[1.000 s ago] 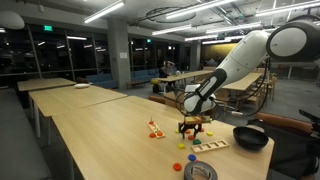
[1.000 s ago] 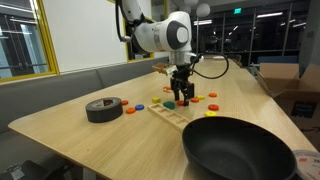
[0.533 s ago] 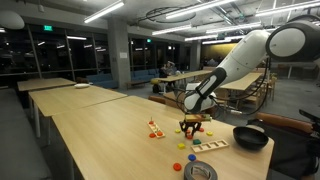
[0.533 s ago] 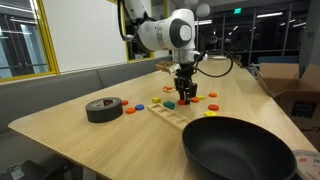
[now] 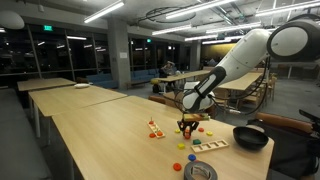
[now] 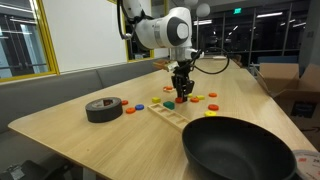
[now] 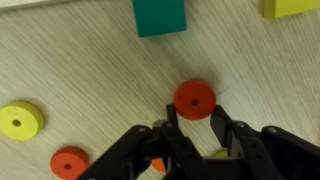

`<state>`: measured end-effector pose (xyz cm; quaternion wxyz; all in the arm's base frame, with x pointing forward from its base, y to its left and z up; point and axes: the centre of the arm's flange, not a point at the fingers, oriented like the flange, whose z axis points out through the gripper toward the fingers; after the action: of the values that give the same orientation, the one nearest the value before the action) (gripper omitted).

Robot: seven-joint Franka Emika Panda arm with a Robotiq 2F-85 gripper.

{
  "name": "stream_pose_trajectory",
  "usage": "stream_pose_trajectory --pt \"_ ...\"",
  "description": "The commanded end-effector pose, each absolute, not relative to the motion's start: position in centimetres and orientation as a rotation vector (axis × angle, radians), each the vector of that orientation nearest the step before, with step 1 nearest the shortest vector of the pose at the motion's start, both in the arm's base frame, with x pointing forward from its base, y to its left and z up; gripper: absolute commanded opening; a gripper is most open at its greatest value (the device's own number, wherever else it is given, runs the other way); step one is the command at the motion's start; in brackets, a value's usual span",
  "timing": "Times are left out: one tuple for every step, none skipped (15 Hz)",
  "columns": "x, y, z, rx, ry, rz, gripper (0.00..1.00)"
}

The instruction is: Put the round orange block on the first position from the end closest to you on the wooden board

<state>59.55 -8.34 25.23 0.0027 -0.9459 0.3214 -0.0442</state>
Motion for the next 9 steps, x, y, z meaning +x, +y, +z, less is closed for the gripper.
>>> stream_pose_trajectory --pt "60.2 -5.1 28.4 -2.973 0.917 -0.181 0.19" --pt "60.4 -4.1 29.2 -2.975 0.895 -0.200 0.19" --pt "60.6 -3.1 29.9 -2.975 0.874 -0.218 0.19" --pt "60.9 -2.1 30.5 -2.974 0.850 -0.235 0.19" --pt "61.2 -1.1 31.0 -2.971 0.832 -0.250 0.19" --pt "61.5 -0.1 31.3 -2.967 0.811 -0.270 0.19" --pt "61.9 0.7 31.6 -2.961 0.794 -0.285 0.19" --pt "62.3 1.6 31.5 -2.953 0.778 -0.299 0.19" --pt "62.7 2.4 31.4 -2.945 0.763 -0.306 0.19"
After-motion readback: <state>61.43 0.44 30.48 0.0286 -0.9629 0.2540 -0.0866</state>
